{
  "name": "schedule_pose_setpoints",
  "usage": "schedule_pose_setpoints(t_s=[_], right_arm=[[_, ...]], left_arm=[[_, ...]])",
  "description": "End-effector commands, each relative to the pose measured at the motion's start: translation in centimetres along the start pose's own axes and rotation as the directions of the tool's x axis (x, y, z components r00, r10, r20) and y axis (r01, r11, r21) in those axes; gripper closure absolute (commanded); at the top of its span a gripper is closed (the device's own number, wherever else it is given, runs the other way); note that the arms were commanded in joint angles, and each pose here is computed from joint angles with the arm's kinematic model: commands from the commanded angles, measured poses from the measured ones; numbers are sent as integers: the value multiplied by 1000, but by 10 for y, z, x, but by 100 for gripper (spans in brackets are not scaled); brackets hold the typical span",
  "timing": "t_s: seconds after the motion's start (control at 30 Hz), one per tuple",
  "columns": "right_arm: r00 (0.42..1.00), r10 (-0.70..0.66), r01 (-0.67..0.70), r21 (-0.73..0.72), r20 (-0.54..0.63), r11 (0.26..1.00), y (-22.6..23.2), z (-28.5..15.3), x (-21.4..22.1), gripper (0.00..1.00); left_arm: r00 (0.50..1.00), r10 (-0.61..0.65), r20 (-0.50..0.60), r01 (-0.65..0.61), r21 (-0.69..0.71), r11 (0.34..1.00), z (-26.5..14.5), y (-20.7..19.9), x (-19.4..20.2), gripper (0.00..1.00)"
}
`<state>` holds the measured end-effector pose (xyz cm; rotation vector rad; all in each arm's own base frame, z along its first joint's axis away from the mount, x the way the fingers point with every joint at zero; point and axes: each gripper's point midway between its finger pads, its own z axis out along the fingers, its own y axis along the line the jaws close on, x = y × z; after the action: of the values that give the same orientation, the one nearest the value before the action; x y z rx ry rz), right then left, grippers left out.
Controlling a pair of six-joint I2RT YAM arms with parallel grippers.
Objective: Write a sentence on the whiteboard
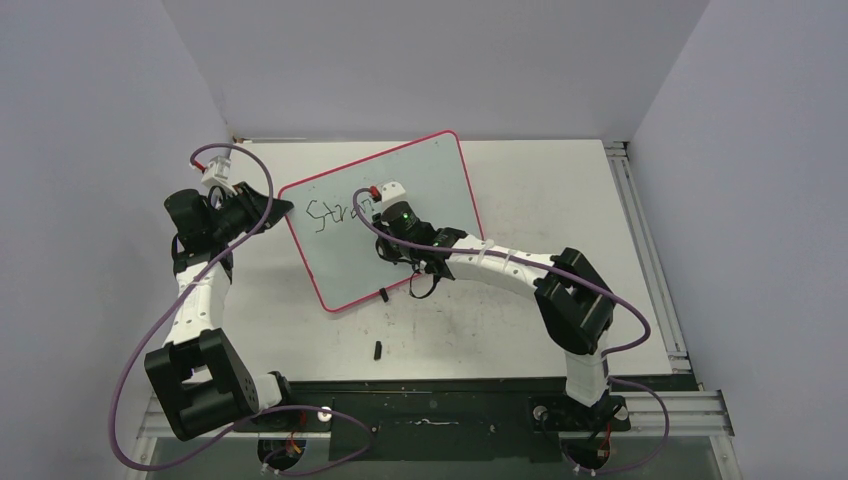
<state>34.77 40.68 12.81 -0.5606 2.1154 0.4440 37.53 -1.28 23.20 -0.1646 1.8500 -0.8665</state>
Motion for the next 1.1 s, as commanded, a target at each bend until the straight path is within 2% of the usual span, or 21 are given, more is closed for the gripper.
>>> schedule_pose_setpoints(t_s=[0.0, 0.3, 0.53, 0.73, 0.83, 0.97, 1.07], right_arm=[[999, 23, -23, 12, 26, 1000, -6, -10, -10, 95], [999, 19, -21, 38, 47, 999, -11, -14, -25, 95], [995, 10, -14, 36, 100, 999, -11, -37, -51, 95], [991, 13, -16, 18, 132, 1000, -13, -69, -67, 95], [991, 14, -16, 15, 134, 1000, -16, -85, -67, 95], [992, 11, -14, 25, 122, 1000, -24, -107, -61, 95], [993, 11, -15, 32, 122, 999, -30, -126, -60, 95]], left_arm=[[997, 59, 40, -59, 12, 998, -5, -10, -13, 80], [997, 66, 39, -65, -7, 998, -6, -8, -13, 80], [997, 70, 39, -70, -22, 997, -7, -7, -13, 77], [995, 88, 44, -87, -42, 995, -11, -7, -12, 66], [994, 96, 49, -94, -45, 995, -13, -9, -12, 58], [992, 111, 55, -107, -70, 992, -17, -8, -12, 53], [991, 122, 56, -115, -113, 987, -21, -4, -11, 41]])
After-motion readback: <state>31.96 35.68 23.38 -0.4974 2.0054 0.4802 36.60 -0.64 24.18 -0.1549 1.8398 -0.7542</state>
